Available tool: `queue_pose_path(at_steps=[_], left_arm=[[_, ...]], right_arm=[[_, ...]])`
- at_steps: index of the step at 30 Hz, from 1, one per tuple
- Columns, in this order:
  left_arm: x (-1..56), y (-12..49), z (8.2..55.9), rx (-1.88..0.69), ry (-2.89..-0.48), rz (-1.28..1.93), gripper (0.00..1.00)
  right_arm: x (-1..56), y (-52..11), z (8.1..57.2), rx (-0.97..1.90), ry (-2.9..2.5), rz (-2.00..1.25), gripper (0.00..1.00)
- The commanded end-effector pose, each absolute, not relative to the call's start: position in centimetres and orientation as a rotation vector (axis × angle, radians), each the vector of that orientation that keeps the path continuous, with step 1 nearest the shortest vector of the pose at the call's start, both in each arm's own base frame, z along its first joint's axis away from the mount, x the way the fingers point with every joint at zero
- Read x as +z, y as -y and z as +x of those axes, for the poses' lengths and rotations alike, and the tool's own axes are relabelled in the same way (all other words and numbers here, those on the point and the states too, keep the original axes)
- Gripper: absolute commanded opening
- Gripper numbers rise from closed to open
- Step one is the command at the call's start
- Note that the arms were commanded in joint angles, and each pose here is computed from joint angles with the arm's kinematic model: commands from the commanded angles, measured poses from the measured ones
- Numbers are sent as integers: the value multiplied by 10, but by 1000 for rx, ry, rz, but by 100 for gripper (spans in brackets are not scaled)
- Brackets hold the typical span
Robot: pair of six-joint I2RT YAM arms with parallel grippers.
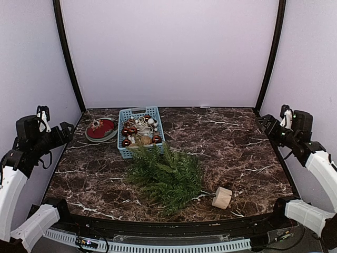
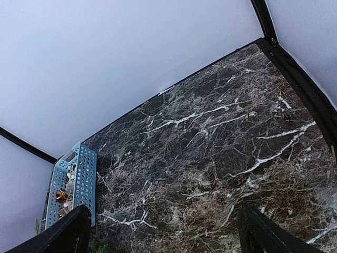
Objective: Decorate the small christmas tree
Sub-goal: Pick up the Christmas tree from the center of the board.
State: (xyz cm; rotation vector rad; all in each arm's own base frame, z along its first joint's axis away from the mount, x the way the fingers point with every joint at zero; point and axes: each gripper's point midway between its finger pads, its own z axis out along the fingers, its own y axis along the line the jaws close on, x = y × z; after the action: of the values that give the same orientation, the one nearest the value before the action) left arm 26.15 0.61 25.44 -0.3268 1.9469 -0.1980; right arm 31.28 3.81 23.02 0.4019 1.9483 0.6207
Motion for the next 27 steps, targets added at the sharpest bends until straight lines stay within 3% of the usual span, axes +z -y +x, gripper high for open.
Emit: queue_pose_path(at_steps=[1,8,13,19,27], left_arm=[[244,-5,260,-216,-1983,-347,99],[240,4,261,-290,-1977,-346,99],[237,11,261,-318,-1979,-304,99],[237,21,262,-364,-1975,-245,99],[236,27,263,-398,-1978,-214,99]], right_arm=[[219,-45,302,625,-2022,335,99],[217,-71,273,601,-2102,167,98],[177,-127,249,735,-2246,85,90],[126,-176,205,611,-2464,-127,83],[120,-236,175,480,-2457,-593,71]])
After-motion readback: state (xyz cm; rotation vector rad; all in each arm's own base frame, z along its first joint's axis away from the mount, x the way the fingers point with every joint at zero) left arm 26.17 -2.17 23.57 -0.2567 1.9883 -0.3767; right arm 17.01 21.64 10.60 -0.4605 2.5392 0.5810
